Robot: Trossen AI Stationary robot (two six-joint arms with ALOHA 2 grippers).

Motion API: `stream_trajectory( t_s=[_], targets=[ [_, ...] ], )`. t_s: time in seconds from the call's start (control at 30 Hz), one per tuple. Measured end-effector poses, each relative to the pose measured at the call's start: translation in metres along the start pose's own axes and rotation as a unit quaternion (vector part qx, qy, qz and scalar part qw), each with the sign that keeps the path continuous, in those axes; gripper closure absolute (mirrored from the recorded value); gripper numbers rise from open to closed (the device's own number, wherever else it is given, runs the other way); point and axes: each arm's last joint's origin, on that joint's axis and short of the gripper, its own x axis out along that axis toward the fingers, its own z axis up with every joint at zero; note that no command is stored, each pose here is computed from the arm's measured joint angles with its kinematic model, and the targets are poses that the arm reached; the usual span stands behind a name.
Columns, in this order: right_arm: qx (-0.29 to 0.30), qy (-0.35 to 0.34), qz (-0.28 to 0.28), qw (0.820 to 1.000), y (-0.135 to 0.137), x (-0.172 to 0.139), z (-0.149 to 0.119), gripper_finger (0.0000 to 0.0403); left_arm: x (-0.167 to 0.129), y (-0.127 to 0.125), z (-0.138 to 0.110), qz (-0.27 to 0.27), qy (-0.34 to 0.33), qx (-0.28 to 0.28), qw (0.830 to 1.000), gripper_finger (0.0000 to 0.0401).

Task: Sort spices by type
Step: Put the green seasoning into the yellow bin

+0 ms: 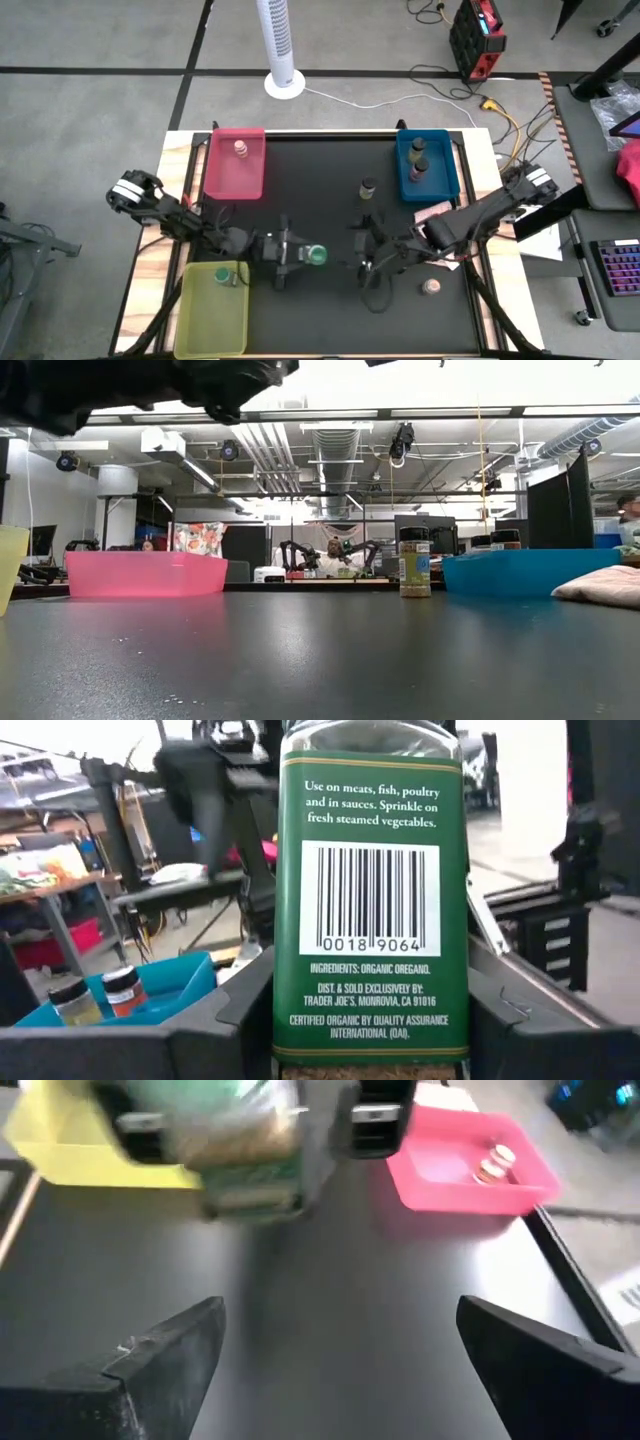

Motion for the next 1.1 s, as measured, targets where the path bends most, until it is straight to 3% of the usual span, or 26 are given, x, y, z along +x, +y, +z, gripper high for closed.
stream_trajectory(
  t_s=[0.13,0.37,0.63,0.83,0.97,1.1],
  targets=[
    [-0.007,-0.114,0.025,0.993,0.011,0.017,-0.018,0.0026,-0.009,0.002,-0.001,0.003,-0.03,-0.011,0.999,0.0225],
    [0.001,-0.284,0.016,0.959,0.014,0.051,-0.042,0.0031,-0.01,0.001,0.0,-0.013,-0.04,-0.009,0.999,0.0225],
    [-0.005,-0.332,0.088,0.939,0.005,0.085,-0.032,0.0031,-0.01,0.001,0.0,-0.016,-0.041,-0.009,0.999,0.0225],
    [-0.04,-0.341,0.075,0.936,0.008,0.097,-0.024,0.0038,-0.01,0.0,0.0,-0.017,-0.041,-0.011,0.999,0.0225],
    [-0.048,-0.346,0.072,0.934,0.008,0.096,-0.022,0.0075,-0.01,0.0,0.0,-0.017,-0.041,-0.011,0.999,0.0225],
    [-0.053,-0.354,0.069,0.931,0.008,0.095,-0.02,0.0137,-0.01,0.0,0.0,-0.017,-0.041,-0.011,0.999,0.0225]
  ],
)
